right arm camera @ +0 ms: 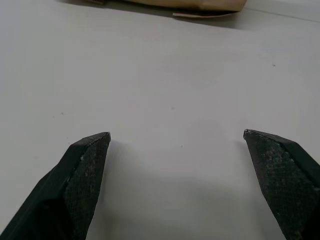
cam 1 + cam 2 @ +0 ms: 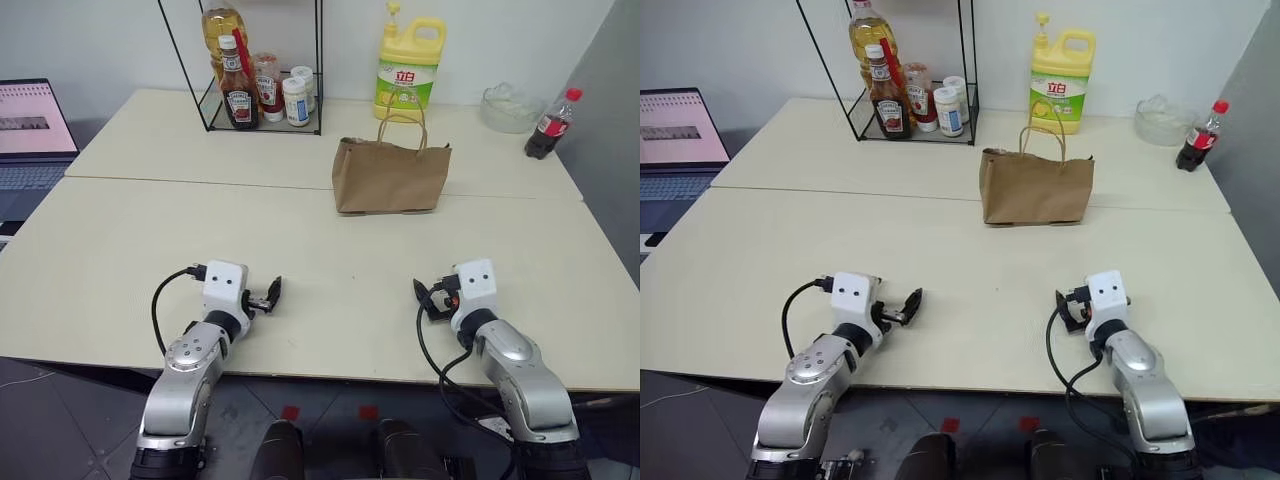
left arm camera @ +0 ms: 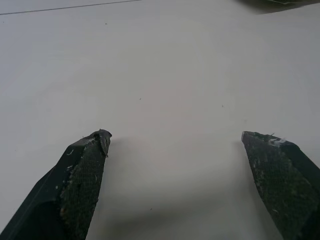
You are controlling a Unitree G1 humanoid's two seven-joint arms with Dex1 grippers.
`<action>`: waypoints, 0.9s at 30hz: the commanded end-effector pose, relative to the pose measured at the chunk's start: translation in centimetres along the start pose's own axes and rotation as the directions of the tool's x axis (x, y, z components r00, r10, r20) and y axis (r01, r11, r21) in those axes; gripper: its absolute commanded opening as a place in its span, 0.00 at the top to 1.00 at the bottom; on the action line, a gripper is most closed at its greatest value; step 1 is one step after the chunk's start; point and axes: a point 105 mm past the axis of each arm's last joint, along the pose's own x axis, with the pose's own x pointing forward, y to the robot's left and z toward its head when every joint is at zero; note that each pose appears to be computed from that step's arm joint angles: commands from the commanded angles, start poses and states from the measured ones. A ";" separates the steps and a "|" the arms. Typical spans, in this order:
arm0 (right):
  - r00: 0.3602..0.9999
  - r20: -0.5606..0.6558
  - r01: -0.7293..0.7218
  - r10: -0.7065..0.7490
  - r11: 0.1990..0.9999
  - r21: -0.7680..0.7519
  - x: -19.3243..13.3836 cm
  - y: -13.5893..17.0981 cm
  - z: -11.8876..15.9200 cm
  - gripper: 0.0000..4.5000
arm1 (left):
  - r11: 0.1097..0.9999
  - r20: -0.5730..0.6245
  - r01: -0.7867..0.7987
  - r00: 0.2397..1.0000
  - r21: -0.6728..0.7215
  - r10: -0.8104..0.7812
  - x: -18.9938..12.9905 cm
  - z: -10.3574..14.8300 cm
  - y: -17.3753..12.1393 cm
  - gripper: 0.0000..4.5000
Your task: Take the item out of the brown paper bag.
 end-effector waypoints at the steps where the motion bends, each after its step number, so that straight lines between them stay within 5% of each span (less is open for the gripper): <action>1: 0.998 0.057 -0.004 0.005 1.000 -0.014 0.0 -0.1 1.4 0.00 | 1.000 0.059 0.005 0.998 -0.004 -0.005 -0.1 1.5 -0.3 0.01; 12: 0.994 0.095 -0.053 0.061 0.995 -0.080 0.8 -0.5 2.8 0.00 | 0.997 0.104 0.065 0.992 0.033 -0.068 0.9 3.4 -0.5 0.01; 27: 0.915 0.296 -0.253 0.275 0.961 -0.111 8.9 -2.5 16.3 0.00 | 0.829 0.184 0.514 0.813 0.219 -0.552 0.9 14.9 -1.2 0.01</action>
